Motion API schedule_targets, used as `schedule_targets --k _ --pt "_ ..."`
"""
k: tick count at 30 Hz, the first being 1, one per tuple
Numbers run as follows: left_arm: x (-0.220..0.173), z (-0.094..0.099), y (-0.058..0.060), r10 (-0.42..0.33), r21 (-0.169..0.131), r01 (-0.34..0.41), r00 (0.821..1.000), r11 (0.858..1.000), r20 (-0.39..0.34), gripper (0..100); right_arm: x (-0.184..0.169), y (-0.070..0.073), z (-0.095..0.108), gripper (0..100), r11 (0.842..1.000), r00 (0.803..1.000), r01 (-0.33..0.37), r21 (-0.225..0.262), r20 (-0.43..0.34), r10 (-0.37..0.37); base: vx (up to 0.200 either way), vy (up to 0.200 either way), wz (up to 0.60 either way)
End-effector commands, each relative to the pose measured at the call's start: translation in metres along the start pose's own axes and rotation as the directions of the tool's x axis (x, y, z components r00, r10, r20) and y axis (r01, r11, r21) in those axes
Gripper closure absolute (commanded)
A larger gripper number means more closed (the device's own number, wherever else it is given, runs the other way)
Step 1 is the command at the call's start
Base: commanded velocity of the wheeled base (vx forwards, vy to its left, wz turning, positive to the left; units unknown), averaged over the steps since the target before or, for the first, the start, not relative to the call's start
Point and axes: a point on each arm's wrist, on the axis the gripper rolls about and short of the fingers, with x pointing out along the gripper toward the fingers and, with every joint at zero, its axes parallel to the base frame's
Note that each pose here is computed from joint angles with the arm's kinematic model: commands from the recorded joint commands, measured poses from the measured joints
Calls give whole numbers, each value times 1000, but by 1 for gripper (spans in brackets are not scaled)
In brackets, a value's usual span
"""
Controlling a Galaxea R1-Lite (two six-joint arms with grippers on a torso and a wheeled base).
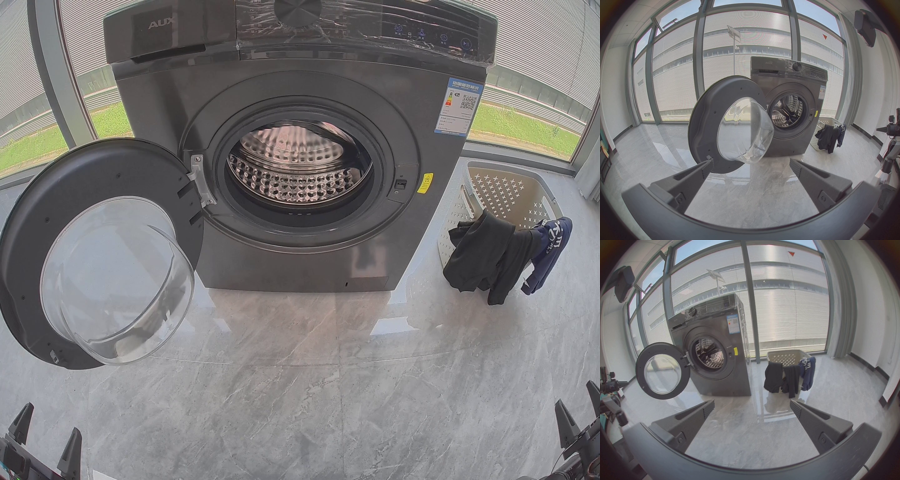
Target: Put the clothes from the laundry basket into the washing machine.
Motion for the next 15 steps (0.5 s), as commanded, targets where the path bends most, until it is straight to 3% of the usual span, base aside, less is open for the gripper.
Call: schedule_targets --k 1,2,6,10,12,15 --pt "0 -5 0 -1 -2 1 1000 1000 -3 0 -6 -1 -7 0 998 996 53 -12 70 -52 0 0 0" --pt "0 -5 0 -1 -2 1 1000 1000 -3 0 -6 -2 -8 0 996 994 87 -21 64 -85 0 0 0" --pt "0 -5 0 -1 -3 1 1000 1000 -5 0 -6 -2 -9 0 995 994 95 -22 52 -94 0 0 0" --pt "0 -5 0 1 3 -1 1000 1000 -5 0 -6 0 -13 0 996 1000 0 -93 11 1 0 0 0" --pt "0 -5 0 1 1 -1 1000 1000 -5 0 -6 -1 -12 0 997 1000 20 -77 18 -19 0 0 0" --pt "0 -5 0 3 6 -2 1000 1000 -5 0 -6 -1 -12 0 997 999 32 -74 17 -31 0 -200 0"
